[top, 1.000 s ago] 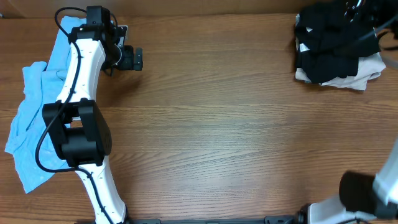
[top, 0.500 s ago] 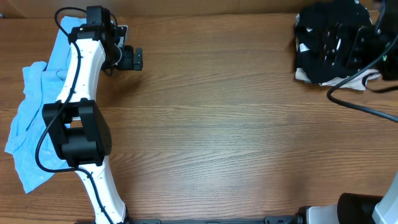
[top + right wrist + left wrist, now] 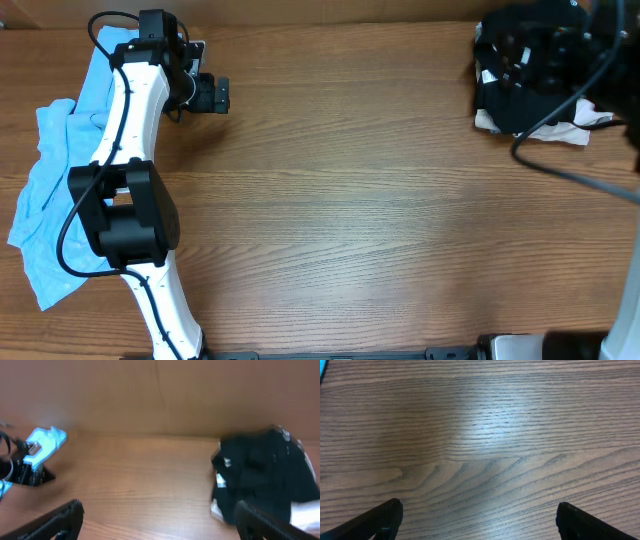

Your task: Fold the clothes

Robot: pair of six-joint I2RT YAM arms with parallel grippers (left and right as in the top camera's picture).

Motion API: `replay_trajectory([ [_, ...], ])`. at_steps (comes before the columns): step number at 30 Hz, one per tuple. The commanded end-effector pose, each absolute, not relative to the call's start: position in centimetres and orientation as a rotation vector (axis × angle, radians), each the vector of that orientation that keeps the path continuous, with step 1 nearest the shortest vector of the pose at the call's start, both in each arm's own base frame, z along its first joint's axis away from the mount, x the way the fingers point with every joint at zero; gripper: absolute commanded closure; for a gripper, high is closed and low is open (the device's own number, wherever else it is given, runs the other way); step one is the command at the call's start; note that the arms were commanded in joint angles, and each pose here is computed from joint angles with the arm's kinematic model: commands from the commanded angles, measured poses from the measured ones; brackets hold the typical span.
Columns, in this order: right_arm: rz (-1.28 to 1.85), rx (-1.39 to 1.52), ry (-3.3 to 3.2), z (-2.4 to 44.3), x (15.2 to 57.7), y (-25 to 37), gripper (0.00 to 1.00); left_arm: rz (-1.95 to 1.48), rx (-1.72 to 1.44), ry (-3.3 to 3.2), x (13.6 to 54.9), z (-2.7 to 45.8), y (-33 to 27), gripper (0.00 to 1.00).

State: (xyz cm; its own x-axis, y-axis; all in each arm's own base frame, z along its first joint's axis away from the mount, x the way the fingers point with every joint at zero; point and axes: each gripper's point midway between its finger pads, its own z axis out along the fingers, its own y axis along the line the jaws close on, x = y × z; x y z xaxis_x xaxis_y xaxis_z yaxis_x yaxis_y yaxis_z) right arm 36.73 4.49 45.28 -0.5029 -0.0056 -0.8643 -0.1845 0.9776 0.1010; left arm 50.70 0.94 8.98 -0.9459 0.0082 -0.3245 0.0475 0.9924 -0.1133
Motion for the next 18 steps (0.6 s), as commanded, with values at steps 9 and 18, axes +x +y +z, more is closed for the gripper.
replay_trajectory([
  [9, 0.206, -0.158, 1.758, 40.5, 31.9, 5.1, 0.0, -0.17, 0.034, 2.813, 50.7, 8.6, 0.9, 0.0],
  [18, 0.21, -0.173, 1.576, 28.5, 26.9, 4.9, 0.0, -0.17, 0.034, 2.813, 50.7, 8.6, 0.9, 0.0],
])
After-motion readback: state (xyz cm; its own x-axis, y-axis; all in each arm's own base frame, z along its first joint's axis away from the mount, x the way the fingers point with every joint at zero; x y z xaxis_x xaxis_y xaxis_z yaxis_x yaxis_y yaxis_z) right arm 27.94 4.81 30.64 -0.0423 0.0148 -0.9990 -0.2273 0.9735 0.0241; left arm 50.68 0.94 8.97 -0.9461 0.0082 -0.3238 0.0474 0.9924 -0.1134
